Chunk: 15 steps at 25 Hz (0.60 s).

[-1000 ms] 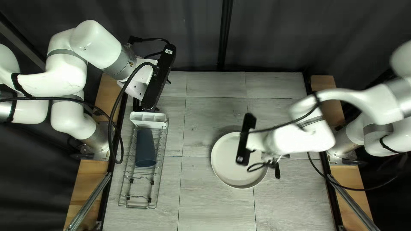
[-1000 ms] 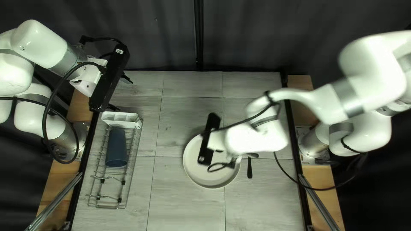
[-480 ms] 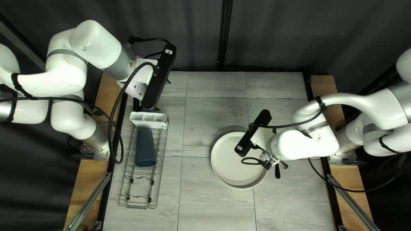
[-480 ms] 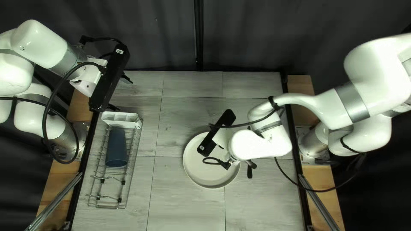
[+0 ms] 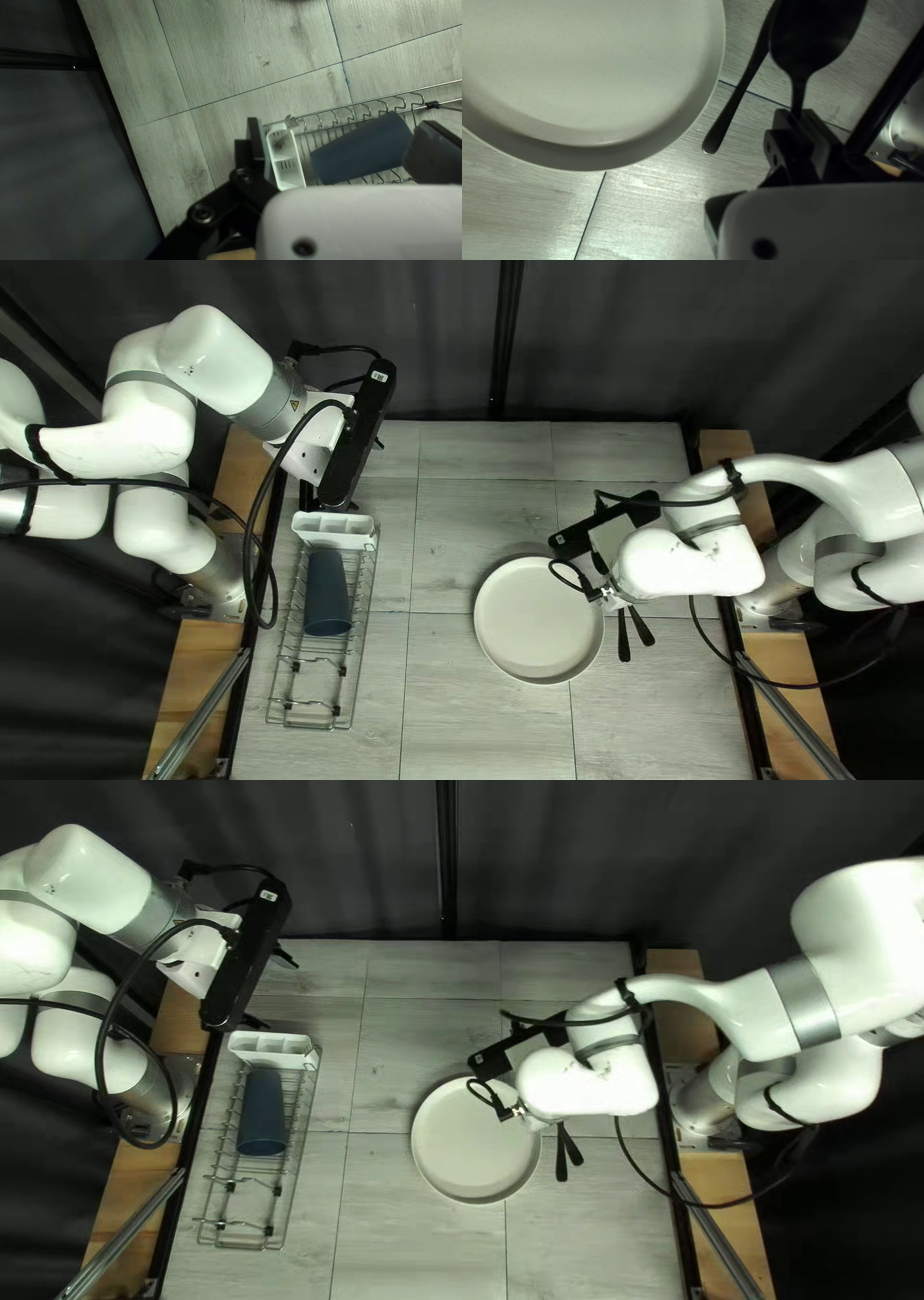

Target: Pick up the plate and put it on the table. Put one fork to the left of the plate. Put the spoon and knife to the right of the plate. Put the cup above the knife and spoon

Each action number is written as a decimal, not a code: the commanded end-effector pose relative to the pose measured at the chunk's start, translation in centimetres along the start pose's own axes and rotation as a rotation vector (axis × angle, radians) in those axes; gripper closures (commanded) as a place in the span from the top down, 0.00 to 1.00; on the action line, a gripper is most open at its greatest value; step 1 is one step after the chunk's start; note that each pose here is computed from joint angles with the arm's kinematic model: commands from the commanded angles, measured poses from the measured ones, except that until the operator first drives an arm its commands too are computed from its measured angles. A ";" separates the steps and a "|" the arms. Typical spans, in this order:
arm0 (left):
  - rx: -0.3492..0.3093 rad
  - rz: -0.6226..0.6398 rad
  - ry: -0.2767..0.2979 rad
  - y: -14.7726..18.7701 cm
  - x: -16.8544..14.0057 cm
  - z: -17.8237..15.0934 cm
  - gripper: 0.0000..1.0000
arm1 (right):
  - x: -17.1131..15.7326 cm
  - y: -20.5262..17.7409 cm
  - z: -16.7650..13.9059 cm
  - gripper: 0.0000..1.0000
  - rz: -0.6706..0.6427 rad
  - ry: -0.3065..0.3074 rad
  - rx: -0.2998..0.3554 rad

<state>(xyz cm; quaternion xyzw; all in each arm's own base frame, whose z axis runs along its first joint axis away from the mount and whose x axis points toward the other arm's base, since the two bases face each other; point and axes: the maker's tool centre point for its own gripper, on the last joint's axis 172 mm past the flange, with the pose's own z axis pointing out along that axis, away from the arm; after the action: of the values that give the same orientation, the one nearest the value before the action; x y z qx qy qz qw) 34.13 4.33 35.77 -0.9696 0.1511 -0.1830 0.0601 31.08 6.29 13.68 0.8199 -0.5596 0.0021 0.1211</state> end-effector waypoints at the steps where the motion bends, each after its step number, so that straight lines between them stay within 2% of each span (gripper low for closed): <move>1: 0.000 0.000 0.000 0.0 0.0 0.0 1.00 | -2.1 1.7 1.5 0.00 0.147 0.021 0.011; 4: 0.000 0.000 0.000 0.0 0.0 0.0 1.00 | -2.4 2.2 2.7 0.00 0.247 0.013 -0.008; 7: 0.000 0.000 0.000 0.0 0.0 0.0 1.00 | -1.9 3.0 4.4 0.00 0.314 -0.027 -0.009; 15: 0.000 0.000 0.000 0.0 0.0 0.0 1.00 | -1.6 4.3 7.7 0.00 0.356 -0.092 -0.007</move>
<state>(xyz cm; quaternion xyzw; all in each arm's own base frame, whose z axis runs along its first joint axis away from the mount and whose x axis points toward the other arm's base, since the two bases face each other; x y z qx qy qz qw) 34.13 4.33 35.77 -0.9696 0.1511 -0.1830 0.0600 26.08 4.91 7.58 0.7084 -0.6983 -0.0102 0.1019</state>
